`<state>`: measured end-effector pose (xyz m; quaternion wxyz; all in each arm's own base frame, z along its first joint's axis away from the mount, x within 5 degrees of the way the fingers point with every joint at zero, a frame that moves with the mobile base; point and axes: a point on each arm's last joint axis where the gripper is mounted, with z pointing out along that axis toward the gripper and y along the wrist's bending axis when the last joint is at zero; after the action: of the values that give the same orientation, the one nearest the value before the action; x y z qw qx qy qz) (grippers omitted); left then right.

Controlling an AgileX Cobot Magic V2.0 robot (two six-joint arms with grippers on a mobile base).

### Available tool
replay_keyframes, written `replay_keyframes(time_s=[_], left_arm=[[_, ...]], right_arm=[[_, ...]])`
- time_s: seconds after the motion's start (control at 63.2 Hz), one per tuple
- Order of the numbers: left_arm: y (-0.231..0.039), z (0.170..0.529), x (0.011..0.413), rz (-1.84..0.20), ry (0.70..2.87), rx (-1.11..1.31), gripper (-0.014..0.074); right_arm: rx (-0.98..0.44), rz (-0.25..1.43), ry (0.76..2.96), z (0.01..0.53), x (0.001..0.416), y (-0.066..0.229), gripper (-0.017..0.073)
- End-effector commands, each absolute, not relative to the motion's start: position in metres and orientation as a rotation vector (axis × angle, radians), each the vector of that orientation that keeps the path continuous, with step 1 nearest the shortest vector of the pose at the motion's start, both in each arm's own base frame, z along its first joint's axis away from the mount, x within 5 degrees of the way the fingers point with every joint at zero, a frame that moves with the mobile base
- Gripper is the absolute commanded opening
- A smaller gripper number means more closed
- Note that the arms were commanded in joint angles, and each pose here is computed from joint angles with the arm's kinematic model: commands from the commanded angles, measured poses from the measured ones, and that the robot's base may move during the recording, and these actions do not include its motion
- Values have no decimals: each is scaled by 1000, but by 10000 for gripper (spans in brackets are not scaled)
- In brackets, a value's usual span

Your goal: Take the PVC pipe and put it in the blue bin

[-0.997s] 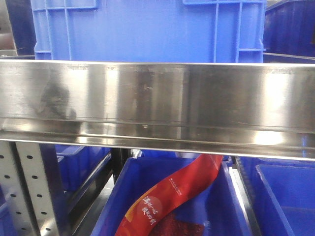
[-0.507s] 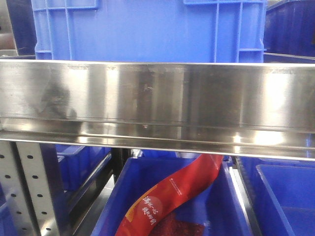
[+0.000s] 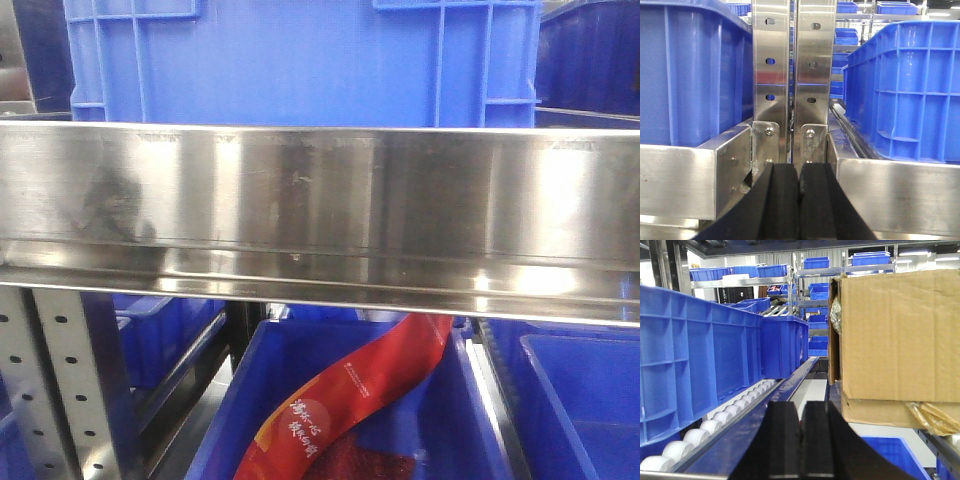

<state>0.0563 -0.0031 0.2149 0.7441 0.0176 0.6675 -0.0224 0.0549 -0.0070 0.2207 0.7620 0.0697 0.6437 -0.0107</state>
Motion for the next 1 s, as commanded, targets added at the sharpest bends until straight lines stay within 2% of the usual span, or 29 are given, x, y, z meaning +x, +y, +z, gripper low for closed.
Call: replay_keyframes(time_s=[0.0,0.981], left_arm=[[-3,217,56,-49,1440,29,-111],[-3,217,56,-49,1440,29,-111]], right_arm=[[152,-33,1398,220,55,-7,-162],[152,-33,1398,220,55,-7,-162]])
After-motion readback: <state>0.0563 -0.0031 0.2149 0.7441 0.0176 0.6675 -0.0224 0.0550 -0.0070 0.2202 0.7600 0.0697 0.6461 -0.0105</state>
